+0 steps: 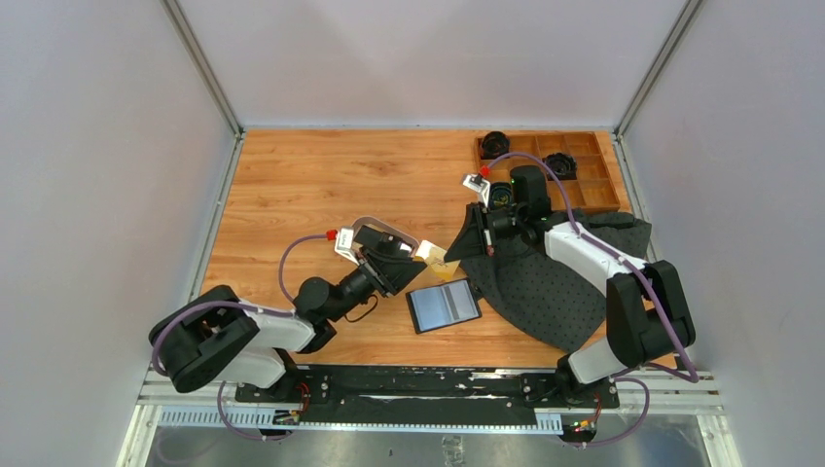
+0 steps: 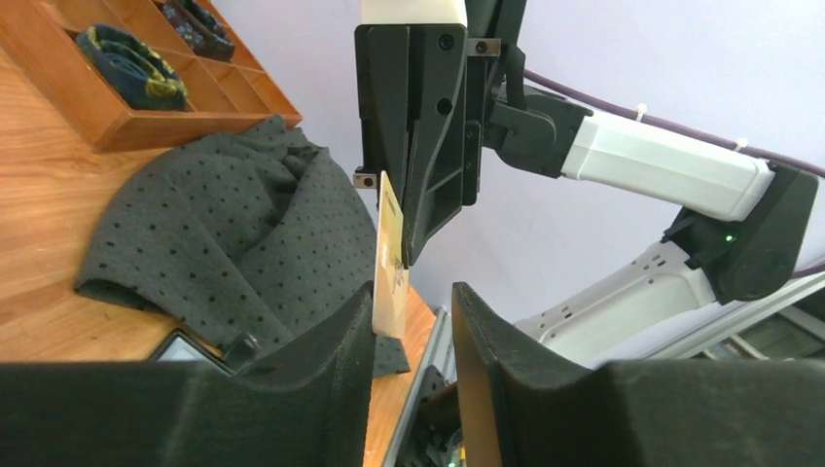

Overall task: Put the credit cards into the card holder
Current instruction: Insert the credit card into the card holder.

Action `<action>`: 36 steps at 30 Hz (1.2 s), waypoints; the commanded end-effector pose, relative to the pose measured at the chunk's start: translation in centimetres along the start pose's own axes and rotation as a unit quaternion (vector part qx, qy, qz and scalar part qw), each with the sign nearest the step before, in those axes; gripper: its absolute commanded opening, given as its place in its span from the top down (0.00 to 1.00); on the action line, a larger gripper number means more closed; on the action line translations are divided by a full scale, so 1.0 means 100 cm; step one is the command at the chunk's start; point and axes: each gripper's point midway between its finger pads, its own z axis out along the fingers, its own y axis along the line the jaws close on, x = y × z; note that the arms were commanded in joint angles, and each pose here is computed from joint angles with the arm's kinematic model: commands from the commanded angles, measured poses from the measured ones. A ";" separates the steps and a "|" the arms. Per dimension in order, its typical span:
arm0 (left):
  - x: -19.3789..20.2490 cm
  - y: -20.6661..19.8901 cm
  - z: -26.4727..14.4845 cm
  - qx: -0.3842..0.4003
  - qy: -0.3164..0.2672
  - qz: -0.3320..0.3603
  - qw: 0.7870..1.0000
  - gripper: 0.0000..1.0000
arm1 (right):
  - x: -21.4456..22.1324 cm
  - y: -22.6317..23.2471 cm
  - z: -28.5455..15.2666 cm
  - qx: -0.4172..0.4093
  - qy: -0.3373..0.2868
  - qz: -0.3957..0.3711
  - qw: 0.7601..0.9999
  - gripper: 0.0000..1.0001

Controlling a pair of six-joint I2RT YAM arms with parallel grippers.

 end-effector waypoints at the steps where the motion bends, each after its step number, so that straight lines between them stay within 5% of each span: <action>1: -0.004 -0.010 0.010 0.021 -0.007 0.002 1.000 0.71 | 0.002 -0.003 -0.002 0.002 -0.003 0.005 1.000 1.00; 4: 0.000 -0.010 0.013 0.025 0.002 0.005 1.000 1.00 | 0.003 -0.002 0.000 -0.001 0.000 0.003 1.000 1.00; 6: 0.004 -0.009 0.010 0.027 0.013 0.021 0.999 1.00 | 0.004 0.002 0.001 -0.013 0.006 -0.006 1.000 0.94; 10: 0.020 0.013 -0.005 -0.019 0.101 0.013 0.995 1.00 | 0.004 0.009 -0.005 -0.010 0.014 -0.045 0.999 0.50; 13: 0.030 0.028 -0.020 -0.068 0.171 0.040 0.982 1.00 | 0.009 0.001 -0.016 0.072 0.040 -0.113 0.990 0.39; 18: 0.035 0.036 -0.043 -0.116 0.249 0.059 0.960 1.00 | 0.012 -0.028 -0.044 0.216 0.087 -0.194 0.953 0.38; 26: 0.062 0.047 -0.043 -0.114 0.328 -0.002 0.938 1.00 | 0.018 -0.041 -0.048 0.226 0.103 -0.187 0.950 0.41; 36: 0.073 0.070 -0.039 -0.147 0.344 -0.011 0.927 1.00 | 0.029 -0.054 -0.053 0.233 0.131 -0.184 0.946 0.45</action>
